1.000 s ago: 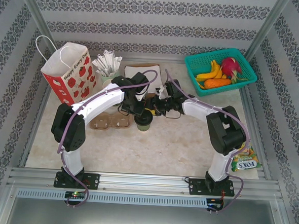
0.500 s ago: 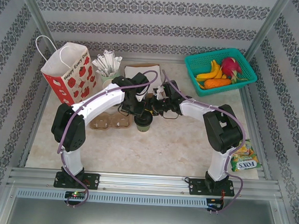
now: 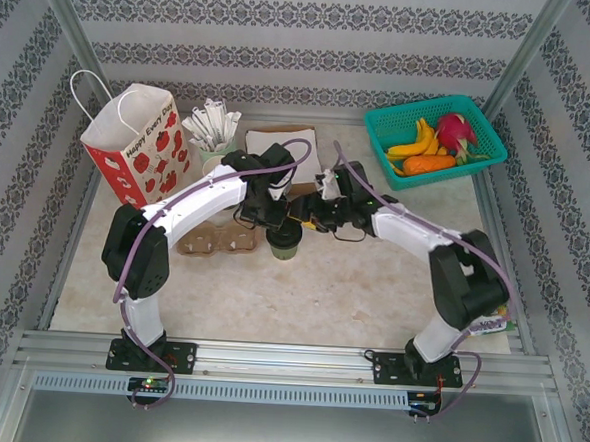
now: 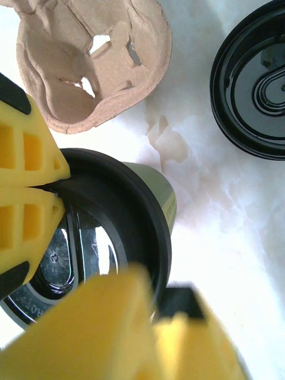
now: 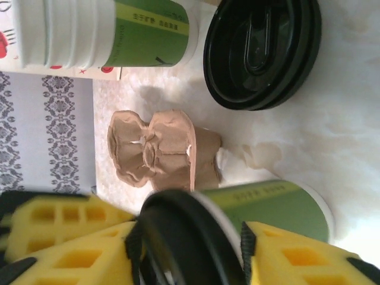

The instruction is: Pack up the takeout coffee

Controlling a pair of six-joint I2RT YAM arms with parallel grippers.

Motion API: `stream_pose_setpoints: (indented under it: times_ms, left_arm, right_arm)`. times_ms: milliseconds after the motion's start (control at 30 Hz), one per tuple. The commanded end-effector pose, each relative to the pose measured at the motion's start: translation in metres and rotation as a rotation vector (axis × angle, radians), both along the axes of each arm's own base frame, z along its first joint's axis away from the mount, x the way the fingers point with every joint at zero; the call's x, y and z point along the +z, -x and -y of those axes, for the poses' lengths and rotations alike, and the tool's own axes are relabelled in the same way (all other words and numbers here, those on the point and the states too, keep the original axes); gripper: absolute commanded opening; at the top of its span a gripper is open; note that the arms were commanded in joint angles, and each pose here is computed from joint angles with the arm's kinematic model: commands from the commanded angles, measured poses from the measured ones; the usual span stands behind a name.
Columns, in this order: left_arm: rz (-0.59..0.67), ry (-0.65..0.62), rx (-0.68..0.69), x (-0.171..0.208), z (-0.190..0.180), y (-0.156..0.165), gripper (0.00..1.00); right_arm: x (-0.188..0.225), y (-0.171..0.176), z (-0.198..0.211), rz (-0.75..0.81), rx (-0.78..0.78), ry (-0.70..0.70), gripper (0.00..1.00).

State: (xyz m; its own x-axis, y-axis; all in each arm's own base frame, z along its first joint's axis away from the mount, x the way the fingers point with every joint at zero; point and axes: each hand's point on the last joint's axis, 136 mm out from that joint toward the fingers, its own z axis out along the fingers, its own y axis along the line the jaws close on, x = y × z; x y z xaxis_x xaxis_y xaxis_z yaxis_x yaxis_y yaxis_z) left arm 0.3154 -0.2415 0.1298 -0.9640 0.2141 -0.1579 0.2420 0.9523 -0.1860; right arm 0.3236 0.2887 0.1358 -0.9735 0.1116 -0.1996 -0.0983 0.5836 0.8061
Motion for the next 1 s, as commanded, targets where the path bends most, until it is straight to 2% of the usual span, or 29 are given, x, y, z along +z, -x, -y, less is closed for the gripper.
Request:
stream_pose_setpoints:
  times_ms: [0, 67, 167, 233, 367, 700, 967]
  left_arm:
    - [-0.064, -0.092, 0.029, -0.029, -0.009, 0.004, 0.0]
    - [-0.062, -0.081, 0.03, -0.024, -0.006, 0.003, 0.0]
    - [-0.06, -0.071, 0.032, -0.021, -0.004, 0.002, 0.0]
    - [-0.059, -0.064, 0.032, -0.018, -0.003, 0.002, 0.0]
    - [-0.061, -0.061, 0.033, -0.018, -0.002, 0.002, 0.0]
    - [-0.076, -0.057, 0.032, -0.021, -0.002, 0.005, 0.0]
    - [-0.109, -0.043, 0.013, -0.028, 0.002, 0.015, 0.0]
  right_arm:
    - [0.002, 0.009, 0.021, 0.106, -0.025, 0.056, 0.59]
    - [0.002, 0.022, 0.027, 0.167, -0.014, 0.048, 0.65]
    - [0.004, 0.04, 0.023, 0.226, 0.046, 0.019, 0.8]
    - [0.004, 0.051, 0.017, 0.29, 0.098, 0.056, 0.82]
    - [-0.003, 0.058, 0.005, 0.389, 0.151, 0.154, 0.82]
    - [-0.023, 0.05, -0.003, 0.416, 0.159, 0.232, 0.75]
    - [-0.068, 0.045, 0.027, 0.362, 0.076, 0.426, 0.67]
